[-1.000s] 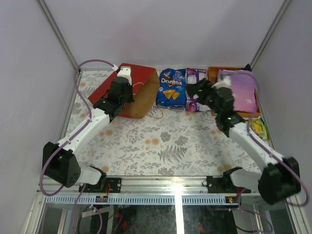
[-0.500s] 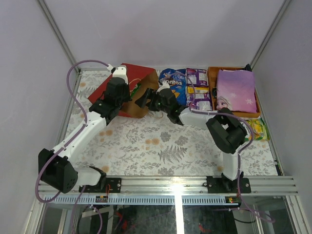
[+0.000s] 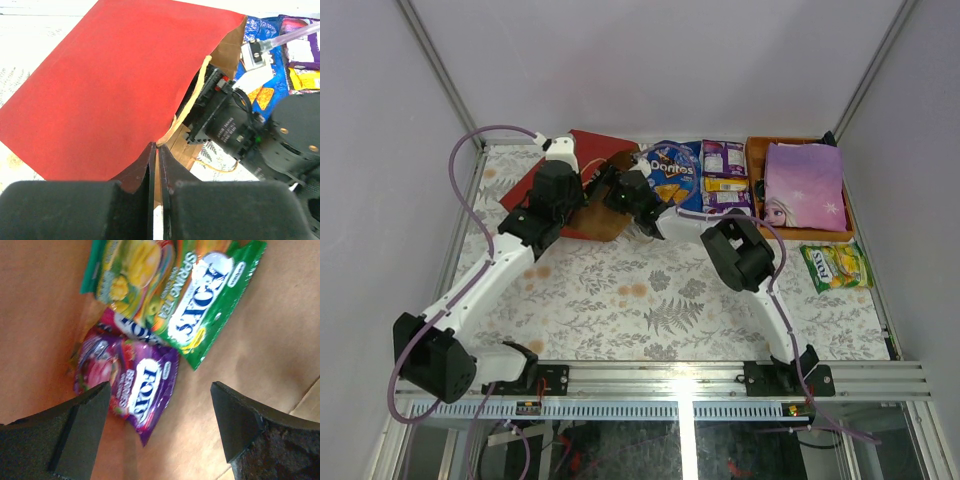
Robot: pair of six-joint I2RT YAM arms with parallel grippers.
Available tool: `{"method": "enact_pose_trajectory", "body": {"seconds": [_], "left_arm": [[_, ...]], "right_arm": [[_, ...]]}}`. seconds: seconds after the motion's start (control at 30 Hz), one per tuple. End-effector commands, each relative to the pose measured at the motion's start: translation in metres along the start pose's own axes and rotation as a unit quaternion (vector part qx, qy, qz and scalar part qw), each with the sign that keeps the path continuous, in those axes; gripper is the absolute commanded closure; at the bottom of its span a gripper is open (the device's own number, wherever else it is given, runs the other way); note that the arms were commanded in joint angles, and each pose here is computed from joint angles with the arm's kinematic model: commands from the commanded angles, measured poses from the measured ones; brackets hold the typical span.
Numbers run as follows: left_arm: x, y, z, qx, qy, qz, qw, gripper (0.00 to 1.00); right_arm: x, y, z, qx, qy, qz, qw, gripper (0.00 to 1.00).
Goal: Take the snacks out of the paper bag
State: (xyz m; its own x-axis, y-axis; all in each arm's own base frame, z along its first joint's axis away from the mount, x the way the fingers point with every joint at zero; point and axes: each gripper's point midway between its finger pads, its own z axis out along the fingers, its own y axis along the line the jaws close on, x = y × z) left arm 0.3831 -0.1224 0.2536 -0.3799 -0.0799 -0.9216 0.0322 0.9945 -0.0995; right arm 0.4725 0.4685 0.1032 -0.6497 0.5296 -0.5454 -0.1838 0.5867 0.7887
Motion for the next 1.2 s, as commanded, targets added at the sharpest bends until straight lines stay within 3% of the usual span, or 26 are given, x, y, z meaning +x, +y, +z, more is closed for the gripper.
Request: {"method": "enact_pose_trajectory", "body": {"seconds": [0.0, 0.53, 0.77, 0.93, 1.07, 1.17], "left_arm": [[-0.007, -0.003, 0.005, 0.002, -0.015, 0.003, 1.000, 0.97], [0.008, -0.007, 0.017, 0.010, 0.012, 0.021, 1.000, 0.95], [0.016, -0.011, 0.024, 0.023, 0.027, 0.021, 0.999, 0.95], [0.016, -0.009, 0.023, 0.019, 0.026, 0.021, 0.999, 0.95], [0.017, -0.008, 0.025, 0.018, 0.029, 0.022, 0.999, 0.95], [0.019, -0.007, 0.027, 0.015, 0.031, 0.022, 0.999, 0.95]], "right_arm": [[-0.024, 0.002, 0.019, 0.033, -0.047, 0.001, 0.998, 0.11], [-0.008, -0.065, 0.068, 0.165, -0.056, 0.060, 0.983, 0.16], [0.004, -0.068, 0.086, 0.152, -0.047, 0.099, 0.982, 0.23], [0.008, -0.056, 0.099, 0.110, -0.043, 0.116, 0.986, 0.45], [0.002, -0.033, 0.095, 0.068, -0.038, 0.114, 0.990, 0.95], [-0.010, -0.012, 0.082, 0.045, -0.040, 0.099, 0.993, 1.00]]}}
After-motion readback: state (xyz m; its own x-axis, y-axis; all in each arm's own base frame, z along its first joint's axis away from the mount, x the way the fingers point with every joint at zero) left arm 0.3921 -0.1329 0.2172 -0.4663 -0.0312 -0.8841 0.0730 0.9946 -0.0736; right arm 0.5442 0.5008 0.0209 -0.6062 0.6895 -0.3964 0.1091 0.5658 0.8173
